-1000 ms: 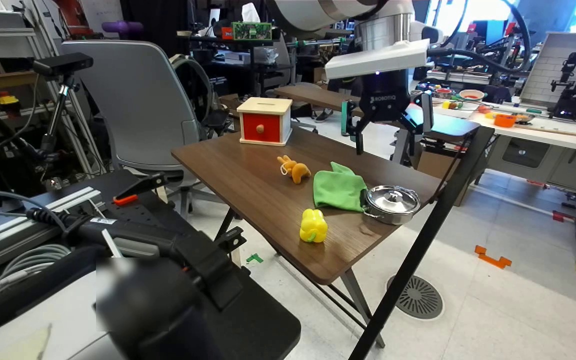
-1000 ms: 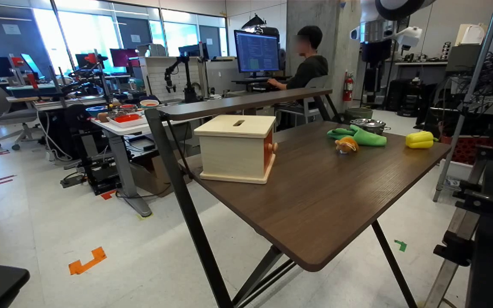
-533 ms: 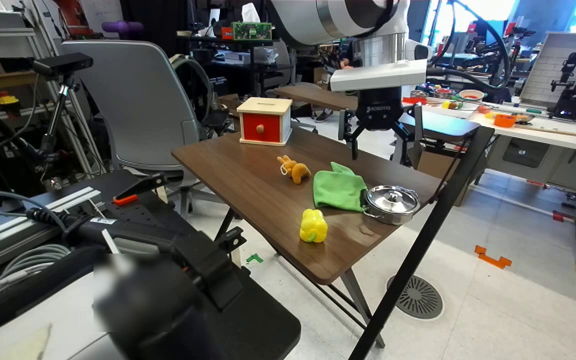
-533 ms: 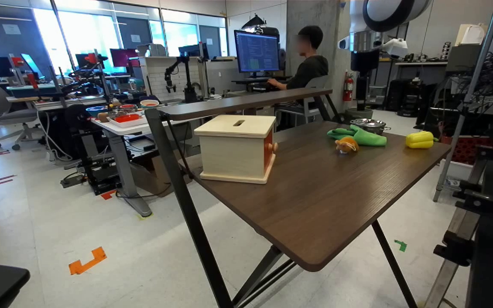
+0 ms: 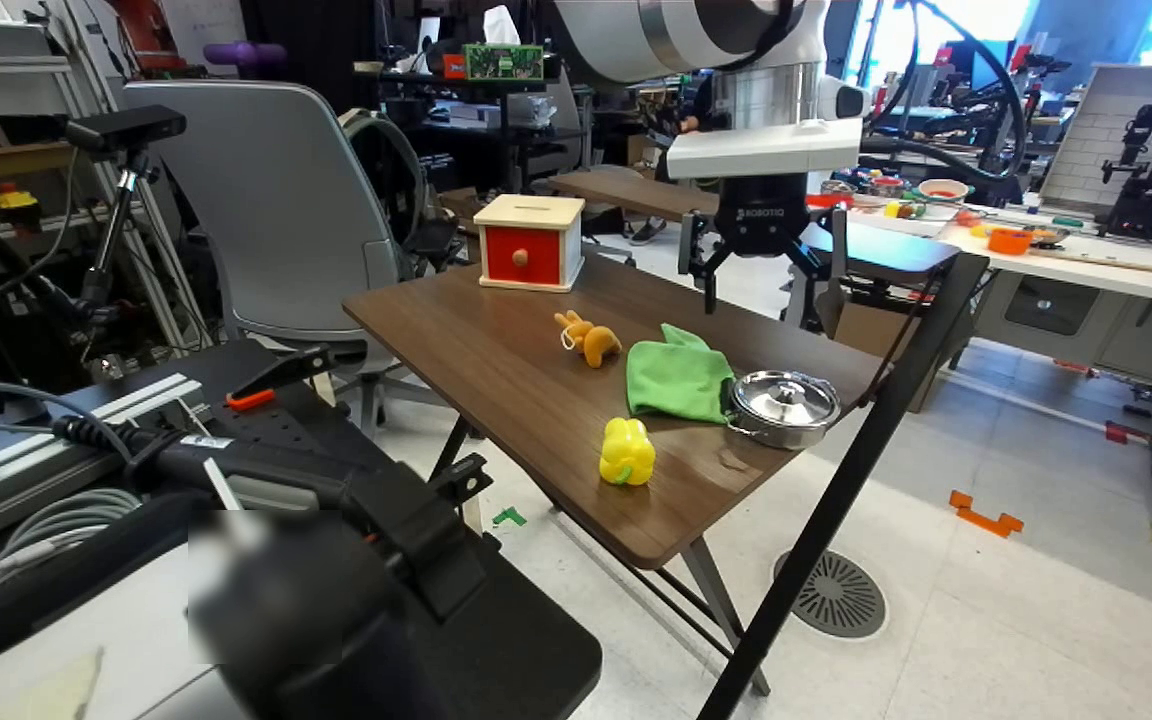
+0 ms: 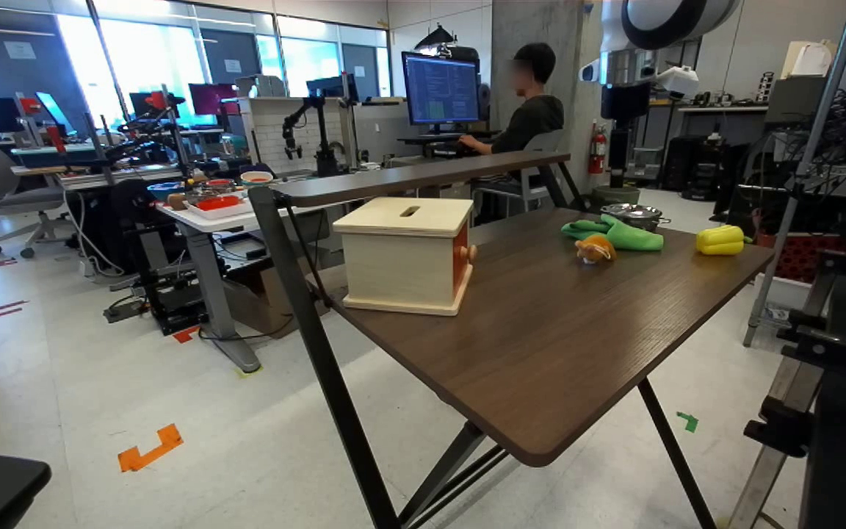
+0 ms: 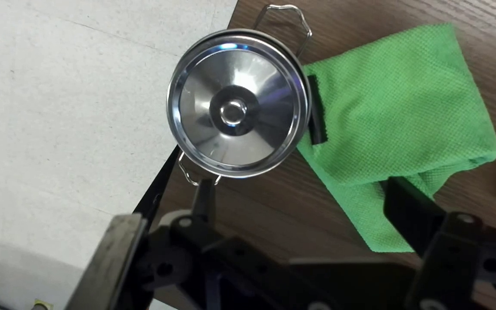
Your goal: Fold the green towel
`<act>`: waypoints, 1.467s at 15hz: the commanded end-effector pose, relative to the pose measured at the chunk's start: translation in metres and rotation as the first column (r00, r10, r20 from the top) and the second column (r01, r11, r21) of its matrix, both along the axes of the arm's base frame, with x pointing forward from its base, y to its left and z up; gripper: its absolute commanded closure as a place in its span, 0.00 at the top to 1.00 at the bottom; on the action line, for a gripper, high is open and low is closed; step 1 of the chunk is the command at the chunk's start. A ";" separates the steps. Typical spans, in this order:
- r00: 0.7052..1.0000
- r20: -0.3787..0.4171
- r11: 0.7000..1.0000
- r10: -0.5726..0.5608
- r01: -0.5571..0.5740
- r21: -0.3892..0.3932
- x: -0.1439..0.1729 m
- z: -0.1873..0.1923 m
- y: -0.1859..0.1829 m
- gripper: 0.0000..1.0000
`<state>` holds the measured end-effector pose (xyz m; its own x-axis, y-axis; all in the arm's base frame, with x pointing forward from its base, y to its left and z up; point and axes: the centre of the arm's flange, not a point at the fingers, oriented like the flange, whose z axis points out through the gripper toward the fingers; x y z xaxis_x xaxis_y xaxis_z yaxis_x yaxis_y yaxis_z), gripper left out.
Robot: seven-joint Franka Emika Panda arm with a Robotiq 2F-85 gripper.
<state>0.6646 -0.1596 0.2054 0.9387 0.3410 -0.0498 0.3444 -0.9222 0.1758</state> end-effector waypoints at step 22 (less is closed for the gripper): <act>0.947 -0.074 0.950 0.312 -0.311 0.027 0.012 -0.050 0.016 1.00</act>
<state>0.6608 -0.1463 0.1639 0.8132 0.5681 -0.1263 0.5812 -0.8039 0.1266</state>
